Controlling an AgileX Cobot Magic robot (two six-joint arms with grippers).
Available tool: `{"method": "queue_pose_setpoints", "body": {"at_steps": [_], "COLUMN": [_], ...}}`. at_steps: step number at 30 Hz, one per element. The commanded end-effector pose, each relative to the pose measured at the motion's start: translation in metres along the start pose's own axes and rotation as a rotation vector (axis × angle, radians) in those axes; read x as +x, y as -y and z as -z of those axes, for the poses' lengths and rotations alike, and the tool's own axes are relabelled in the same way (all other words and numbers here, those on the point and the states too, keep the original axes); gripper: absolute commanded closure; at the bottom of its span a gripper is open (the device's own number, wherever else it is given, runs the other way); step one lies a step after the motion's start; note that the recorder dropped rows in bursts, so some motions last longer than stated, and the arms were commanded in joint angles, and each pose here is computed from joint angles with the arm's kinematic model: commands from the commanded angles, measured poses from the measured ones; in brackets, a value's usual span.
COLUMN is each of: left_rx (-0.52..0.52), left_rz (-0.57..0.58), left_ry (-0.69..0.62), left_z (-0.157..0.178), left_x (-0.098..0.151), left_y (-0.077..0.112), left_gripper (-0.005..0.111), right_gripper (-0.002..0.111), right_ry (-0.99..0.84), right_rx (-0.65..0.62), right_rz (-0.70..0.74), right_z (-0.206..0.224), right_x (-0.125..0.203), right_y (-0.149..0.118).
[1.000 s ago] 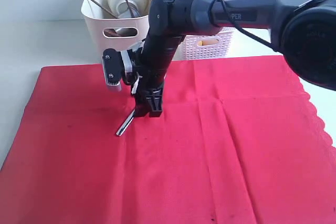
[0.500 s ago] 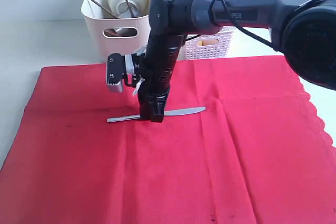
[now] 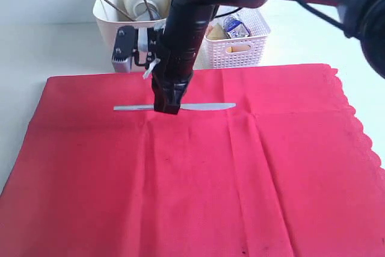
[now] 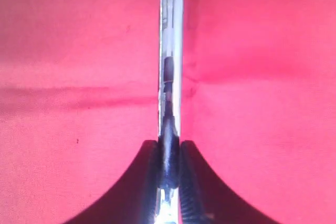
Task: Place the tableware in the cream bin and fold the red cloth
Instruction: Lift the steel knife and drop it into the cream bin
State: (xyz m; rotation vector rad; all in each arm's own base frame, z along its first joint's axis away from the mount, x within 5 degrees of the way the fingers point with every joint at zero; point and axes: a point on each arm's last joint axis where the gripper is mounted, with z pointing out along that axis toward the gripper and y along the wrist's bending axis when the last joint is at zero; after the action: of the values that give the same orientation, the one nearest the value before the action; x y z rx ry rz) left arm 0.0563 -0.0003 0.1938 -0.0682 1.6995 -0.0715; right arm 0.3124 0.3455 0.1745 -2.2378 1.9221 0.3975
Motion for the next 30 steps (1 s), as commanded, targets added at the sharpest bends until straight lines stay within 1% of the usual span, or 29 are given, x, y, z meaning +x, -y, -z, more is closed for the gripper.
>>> {"method": "queue_pose_setpoints", "body": {"at_steps": [1, 3, 8, 11, 13, 16, 18, 23, 26, 30], "left_rx": [0.001, 0.001, 0.001, 0.001, 0.001, 0.001, 0.001, 0.001, 0.001, 0.001], "left_rz": [0.005, 0.005, 0.005, 0.005, 0.005, 0.005, 0.005, 0.005, 0.005, 0.005], "left_ry": [0.010, 0.010, 0.010, 0.010, 0.010, 0.010, 0.010, 0.010, 0.010, 0.010], "left_z": [0.001, 0.001, 0.001, 0.001, 0.001, 0.001, 0.001, 0.001, 0.001, 0.001], "left_x": [-0.001, -0.001, -0.001, -0.001, -0.001, -0.001, -0.001, -0.001, -0.001, -0.001], "left_y": [0.000, 0.000, 0.000, 0.000, 0.000, 0.000, 0.000, 0.000, 0.000, 0.000], "left_gripper": [0.104, 0.104, 0.104, 0.104, 0.104, 0.104, 0.104, 0.104, 0.104, 0.104], "right_gripper": [0.108, 0.108, 0.108, 0.108, 0.108, 0.108, 0.108, 0.108, 0.108, 0.108], "right_ry": [0.089, 0.151, 0.375, 0.512, 0.629, 0.775, 0.847, 0.935, 0.960, 0.965], "right_rx": [0.120, 0.203, 0.383, 0.523, 0.642, 0.780, 0.849, 1.019, 1.092, 1.151], "right_rz": [-0.006, -0.024, -0.086, -0.128, -0.194, -0.277, -0.326, -0.365, -0.378, -0.392], "right_z": [0.037, 0.051, 0.083, 0.104, 0.119, 0.133, 0.133, 0.114, 0.097, 0.071], "right_x": [-0.013, -0.021, -0.044, -0.056, -0.061, -0.061, -0.059, -0.051, -0.046, -0.039], "right_y": [0.002, 0.007, 0.020, 0.031, 0.041, 0.054, 0.065, 0.088, 0.098, 0.109]}}
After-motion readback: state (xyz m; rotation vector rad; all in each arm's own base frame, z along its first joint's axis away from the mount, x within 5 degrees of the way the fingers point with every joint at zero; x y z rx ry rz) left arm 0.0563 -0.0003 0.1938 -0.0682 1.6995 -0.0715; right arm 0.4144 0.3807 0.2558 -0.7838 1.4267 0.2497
